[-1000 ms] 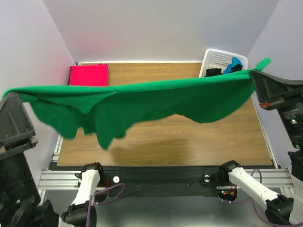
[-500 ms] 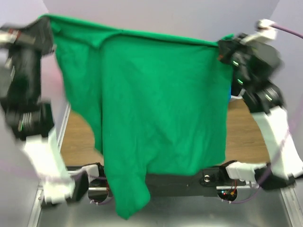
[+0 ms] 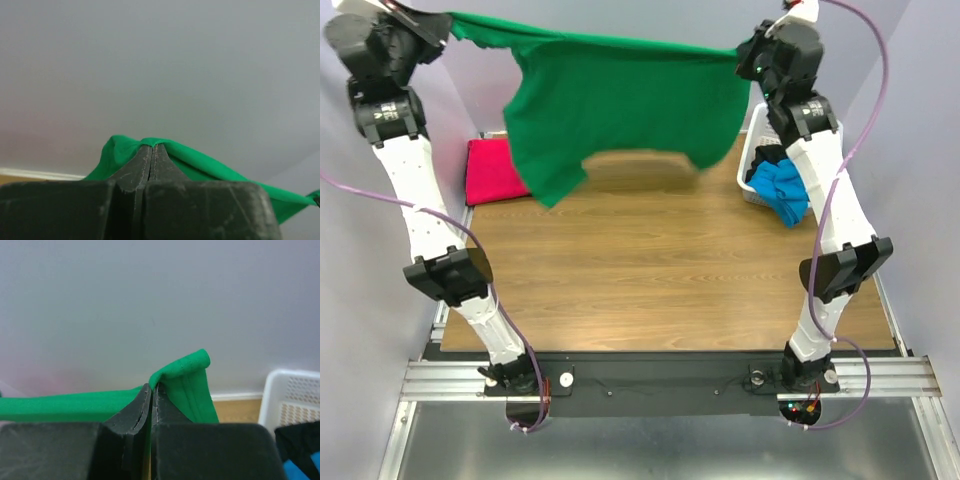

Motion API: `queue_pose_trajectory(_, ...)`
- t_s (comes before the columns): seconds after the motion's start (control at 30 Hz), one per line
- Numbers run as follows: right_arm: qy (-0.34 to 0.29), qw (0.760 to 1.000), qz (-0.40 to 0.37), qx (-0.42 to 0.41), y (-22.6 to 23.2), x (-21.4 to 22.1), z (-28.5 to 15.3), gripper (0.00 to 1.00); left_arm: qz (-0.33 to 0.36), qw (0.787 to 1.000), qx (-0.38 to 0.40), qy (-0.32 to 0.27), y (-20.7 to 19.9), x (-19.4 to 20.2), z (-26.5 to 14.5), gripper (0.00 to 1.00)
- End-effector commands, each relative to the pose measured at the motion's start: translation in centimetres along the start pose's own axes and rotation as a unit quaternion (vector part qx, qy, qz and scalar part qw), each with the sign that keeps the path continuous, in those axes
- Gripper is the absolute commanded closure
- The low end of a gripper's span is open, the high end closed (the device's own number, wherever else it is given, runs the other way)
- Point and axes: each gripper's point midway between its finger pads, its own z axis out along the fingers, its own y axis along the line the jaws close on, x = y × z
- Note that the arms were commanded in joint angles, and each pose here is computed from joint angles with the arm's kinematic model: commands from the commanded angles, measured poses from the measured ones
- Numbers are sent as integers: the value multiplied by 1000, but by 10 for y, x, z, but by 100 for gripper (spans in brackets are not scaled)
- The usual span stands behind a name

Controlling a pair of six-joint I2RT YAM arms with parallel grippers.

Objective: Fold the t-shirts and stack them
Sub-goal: Flatten the tshirt out

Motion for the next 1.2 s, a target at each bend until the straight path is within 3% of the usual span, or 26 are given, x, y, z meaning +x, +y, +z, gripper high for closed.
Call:
queue_pose_trajectory(0.0,-107,993,39,15,-36,-93,-26,100,83,982,127,-114,-96,-91,-62,100)
queue_pose_trajectory(0.13,-69,997,39,12,-42,-63,-30,100,76,988,116,-63,-75,-55,-61,100)
queue_pose_trajectory(0.17,-54,998,37,11,-44,-51,-29,100,53,994,94,-32,-45,-26,-53,100)
queue_pose_trajectory(0.2,-46,998,37,4,-43,-46,-35,100,61,993,97,-37,-49,-23,-61,100)
queue_pose_trajectory(0.23,-7,999,32,14,-52,-10,-29,99,55,994,86,-29,-37,-11,-62,100)
queue_pose_trajectory(0.27,6,999,34,24,-57,3,-31,100,30,998,57,8,-2,29,-59,100)
queue_pose_trajectory(0.3,14,999,34,31,-62,12,-36,100,40,998,40,5,2,36,-69,100)
queue_pose_trajectory(0.33,56,997,27,51,-76,53,-36,100,32,999,17,12,18,53,-74,100)
queue_pose_trajectory(0.37,69,995,27,62,-83,68,-40,100,30,999,-11,9,33,69,-78,100)
queue_pose_trajectory(0.4,80,993,32,76,-91,82,-48,100,-13,997,-72,4,60,98,-90,100)
queue_pose_trajectory(0.43,90,992,34,84,-97,97,-50,100,-38,996,-77,5,66,113,-97,100)
queue_pose_trajectory(0.47,128,987,28,98,-110,137,-56,100,-89,989,-113,34,97,162,-111,100)
queue_pose_trajectory(0.53,152,981,35,113,-120,164,-64,100,-134,988,-76,33,85,188,-122,100)
queue_pose_trajectory(0.67,220,967,36,120,-137,233,-93,99,-152,966,-172,122,133,292,-165,100)
queue_pose_trajectory(0.7,246,960,36,131,-146,259,-106,100,-158,959,-189,137,140,307,-176,100)
queue_pose_trajectory(0.77,254,957,47,134,-148,270,-117,100,-168,946,-228,158,153,336,-203,100)
queue_pose_trajectory(0.9,292,945,64,130,-152,308,-147,100,-186,928,-270,177,154,368,-240,100)
queue_pose_trajectory(1.1,329,930,69,146,-166,344,-183,100,-165,904,-351,178,160,366,-272,100)
queue_pose_trajectory(1.17,335,928,68,147,-169,350,-194,100,-171,882,-399,182,165,367,-291,100)
